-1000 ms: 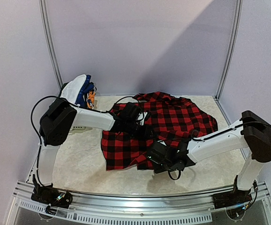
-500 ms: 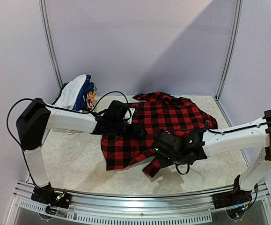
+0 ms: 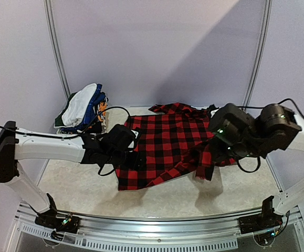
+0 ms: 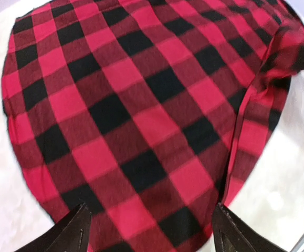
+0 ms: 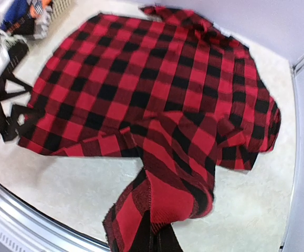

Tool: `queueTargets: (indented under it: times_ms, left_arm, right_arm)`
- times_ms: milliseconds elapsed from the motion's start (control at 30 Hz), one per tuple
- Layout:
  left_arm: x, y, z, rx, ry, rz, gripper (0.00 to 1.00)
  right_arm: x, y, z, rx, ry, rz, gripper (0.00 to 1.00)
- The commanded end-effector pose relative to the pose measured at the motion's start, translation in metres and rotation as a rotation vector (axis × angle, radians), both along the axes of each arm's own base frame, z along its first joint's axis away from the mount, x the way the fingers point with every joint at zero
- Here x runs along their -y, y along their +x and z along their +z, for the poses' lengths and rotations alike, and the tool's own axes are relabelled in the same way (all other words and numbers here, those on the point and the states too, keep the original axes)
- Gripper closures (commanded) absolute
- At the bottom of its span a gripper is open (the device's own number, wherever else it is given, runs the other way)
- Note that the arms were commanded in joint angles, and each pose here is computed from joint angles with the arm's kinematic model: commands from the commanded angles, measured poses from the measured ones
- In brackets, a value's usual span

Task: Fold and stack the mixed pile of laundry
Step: Adjust the flattened shirt at the center of the board, then pick up the flattened shirt from the center of the board.

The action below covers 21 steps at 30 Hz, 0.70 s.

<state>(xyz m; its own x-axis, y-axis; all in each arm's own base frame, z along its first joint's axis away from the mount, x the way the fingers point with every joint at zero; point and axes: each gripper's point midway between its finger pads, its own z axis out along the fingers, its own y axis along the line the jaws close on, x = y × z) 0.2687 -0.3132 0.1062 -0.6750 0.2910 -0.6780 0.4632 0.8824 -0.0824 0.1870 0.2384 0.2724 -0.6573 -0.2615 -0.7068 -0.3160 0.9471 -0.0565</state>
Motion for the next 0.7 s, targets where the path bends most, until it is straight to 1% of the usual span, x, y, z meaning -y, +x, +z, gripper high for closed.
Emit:
queueTargets:
  times_ms: [0,67,100,233,300,467,600,667]
  left_arm:
    - [-0.026,-0.027,-0.007,0.003,0.136,-0.002,0.20]
    - [-0.027,-0.040,-0.009,-0.011,0.145,-0.026,0.21]
    - [-0.027,-0.046,-0.010,-0.017,0.149,-0.034,0.21]
    - [-0.030,-0.064,-0.015,-0.044,0.168,-0.066,0.23]
    - [-0.034,-0.072,-0.017,-0.054,0.179,-0.066,0.23]
    - [-0.050,-0.086,-0.022,-0.071,0.213,-0.028,0.26]
    - [-0.062,-0.087,-0.030,-0.071,0.215,0.018,0.28]
    - [-0.065,-0.085,-0.035,-0.069,0.214,0.048,0.30]
  right_arm:
    - [0.062,-0.012,0.035,0.056,-0.191,-0.047,1.00]
    - [0.075,-0.016,0.040,0.042,-0.227,-0.070,1.00]
    - [0.074,-0.020,0.035,0.015,-0.234,-0.050,1.00]
    - [0.074,-0.036,0.032,-0.070,-0.191,0.023,1.00]
    - [0.076,-0.042,0.038,-0.092,-0.143,0.044,1.00]
    - [0.095,-0.053,0.060,-0.089,0.010,0.049,1.00]
    - [0.124,-0.062,0.071,-0.075,0.150,0.022,1.00]
    - [0.134,-0.066,0.069,-0.080,0.189,0.010,1.00]
